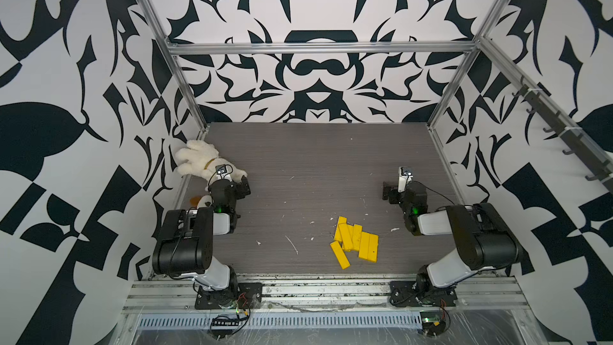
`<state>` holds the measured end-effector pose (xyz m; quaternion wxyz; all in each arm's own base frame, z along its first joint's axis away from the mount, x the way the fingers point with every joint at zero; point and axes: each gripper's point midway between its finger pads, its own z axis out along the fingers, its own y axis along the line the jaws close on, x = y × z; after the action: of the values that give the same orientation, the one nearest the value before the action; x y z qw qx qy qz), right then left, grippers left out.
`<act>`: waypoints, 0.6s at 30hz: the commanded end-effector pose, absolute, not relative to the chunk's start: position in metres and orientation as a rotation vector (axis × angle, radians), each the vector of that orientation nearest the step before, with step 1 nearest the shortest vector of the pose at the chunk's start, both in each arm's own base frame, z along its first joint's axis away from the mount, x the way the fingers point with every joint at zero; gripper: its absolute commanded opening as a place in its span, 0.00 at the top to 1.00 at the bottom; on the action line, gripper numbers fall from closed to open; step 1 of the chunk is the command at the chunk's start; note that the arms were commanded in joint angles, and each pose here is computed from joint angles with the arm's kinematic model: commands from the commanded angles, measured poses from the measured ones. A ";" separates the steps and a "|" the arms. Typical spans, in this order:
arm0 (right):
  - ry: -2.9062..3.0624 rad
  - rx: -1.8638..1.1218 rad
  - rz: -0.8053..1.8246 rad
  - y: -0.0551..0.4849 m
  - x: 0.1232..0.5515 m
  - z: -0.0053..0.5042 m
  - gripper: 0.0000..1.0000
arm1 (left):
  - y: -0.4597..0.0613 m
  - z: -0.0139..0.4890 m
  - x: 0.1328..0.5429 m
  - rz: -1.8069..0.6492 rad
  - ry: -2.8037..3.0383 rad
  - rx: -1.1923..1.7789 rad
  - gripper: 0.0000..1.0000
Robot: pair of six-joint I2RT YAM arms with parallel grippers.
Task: Assemble the number 8 with building blocks
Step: Pick up the building block from the center of the board.
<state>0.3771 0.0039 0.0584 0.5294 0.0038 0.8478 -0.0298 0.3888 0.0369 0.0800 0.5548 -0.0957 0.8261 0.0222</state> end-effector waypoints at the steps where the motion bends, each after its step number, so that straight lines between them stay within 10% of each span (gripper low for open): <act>1: 1.967 0.020 -0.053 0.006 0.386 0.078 0.00 | 0.037 0.088 0.392 0.046 1.925 -0.222 0.01; 18: 1.939 -0.046 -0.074 0.019 0.386 0.093 0.00 | 0.037 0.088 0.392 0.046 1.926 -0.222 0.01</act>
<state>0.3768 0.0072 0.0600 0.5303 -0.0010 0.8473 -0.0295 0.3888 0.0369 0.0800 0.5548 -0.0959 0.8261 0.0221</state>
